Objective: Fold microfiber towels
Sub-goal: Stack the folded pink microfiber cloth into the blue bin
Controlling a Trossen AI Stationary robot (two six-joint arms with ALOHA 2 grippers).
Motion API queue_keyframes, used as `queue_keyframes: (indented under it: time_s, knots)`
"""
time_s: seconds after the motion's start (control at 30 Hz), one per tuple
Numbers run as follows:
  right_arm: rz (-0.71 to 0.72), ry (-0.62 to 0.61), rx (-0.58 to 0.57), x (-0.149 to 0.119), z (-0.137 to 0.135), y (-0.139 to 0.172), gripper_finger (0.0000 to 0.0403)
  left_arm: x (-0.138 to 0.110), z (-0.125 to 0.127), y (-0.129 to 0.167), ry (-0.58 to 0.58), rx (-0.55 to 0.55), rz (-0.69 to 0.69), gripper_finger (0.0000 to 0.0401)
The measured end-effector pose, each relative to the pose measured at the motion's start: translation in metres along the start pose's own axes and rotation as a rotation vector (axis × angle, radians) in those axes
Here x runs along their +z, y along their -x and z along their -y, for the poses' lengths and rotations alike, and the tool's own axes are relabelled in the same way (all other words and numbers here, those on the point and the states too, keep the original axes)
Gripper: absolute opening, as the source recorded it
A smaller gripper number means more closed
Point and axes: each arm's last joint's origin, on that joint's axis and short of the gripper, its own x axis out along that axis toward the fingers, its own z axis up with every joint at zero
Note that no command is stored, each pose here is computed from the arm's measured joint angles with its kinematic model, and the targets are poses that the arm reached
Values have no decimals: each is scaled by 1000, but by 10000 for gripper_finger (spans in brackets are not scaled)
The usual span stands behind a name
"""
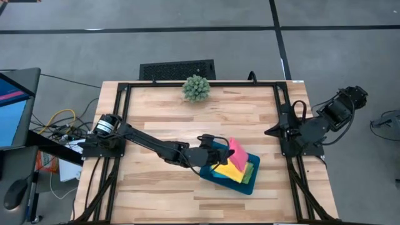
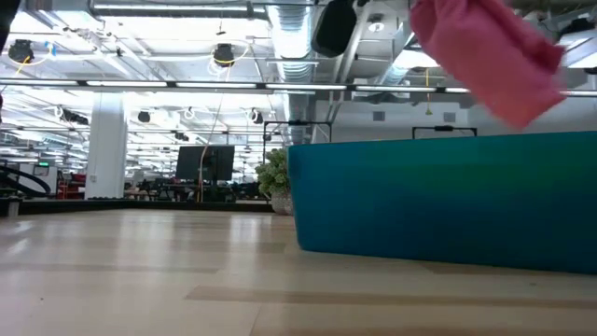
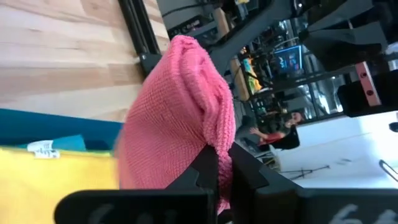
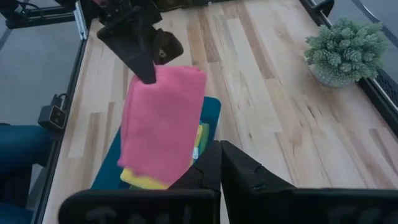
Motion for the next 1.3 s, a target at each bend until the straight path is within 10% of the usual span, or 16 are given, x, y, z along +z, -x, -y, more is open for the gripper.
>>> queue_keyframes:
  time_s: [0.63,1.3]
  knots:
    - [-6,4,-3,-1,1,0,28,-23,5,-32,-89,-76,-50,0]
    - [1,6,-19,-1,1,0,28,-33,-44,-15,-181,436,-109,39]
